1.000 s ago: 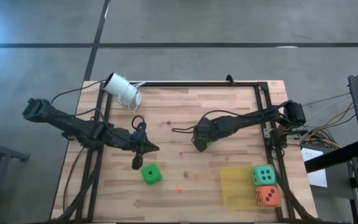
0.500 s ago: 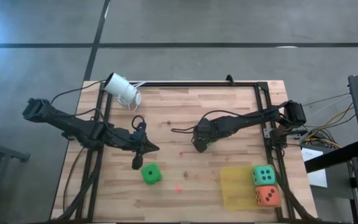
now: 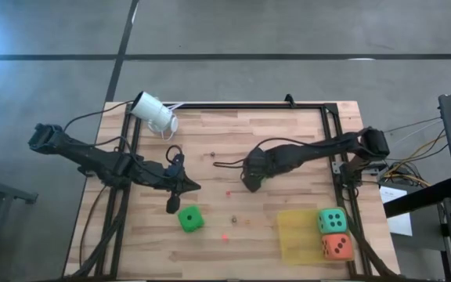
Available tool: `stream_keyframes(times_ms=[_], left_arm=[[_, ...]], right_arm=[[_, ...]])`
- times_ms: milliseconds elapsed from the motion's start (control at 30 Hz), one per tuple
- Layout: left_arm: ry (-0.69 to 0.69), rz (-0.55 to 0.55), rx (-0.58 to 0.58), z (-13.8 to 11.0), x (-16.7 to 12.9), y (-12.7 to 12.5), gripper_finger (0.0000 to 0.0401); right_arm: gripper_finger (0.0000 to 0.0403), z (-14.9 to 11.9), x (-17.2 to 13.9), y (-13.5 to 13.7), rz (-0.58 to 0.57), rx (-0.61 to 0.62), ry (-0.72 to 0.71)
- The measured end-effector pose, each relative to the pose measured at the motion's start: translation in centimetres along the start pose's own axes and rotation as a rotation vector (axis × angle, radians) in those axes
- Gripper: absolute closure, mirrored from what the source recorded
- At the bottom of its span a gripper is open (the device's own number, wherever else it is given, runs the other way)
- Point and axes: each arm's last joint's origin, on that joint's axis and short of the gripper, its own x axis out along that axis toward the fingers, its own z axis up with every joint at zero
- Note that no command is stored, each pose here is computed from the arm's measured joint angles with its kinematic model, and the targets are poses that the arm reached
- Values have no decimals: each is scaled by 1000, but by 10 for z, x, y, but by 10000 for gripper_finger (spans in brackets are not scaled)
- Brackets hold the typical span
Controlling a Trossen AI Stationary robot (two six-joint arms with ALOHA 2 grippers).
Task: Pick & Place Dice
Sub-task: Put the top large green die into the yellow bin
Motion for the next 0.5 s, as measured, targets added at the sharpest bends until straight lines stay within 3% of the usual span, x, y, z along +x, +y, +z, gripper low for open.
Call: stream_keyframes(times_ms=[233, 500], left_arm=[[0, 0, 3, 0, 0, 0, 395], [1, 0, 2, 0, 0, 0, 395]], right_arm=[[58, -14, -56, 26, 75, -76, -20], [58, -67, -103, 49, 107, -64, 23]])
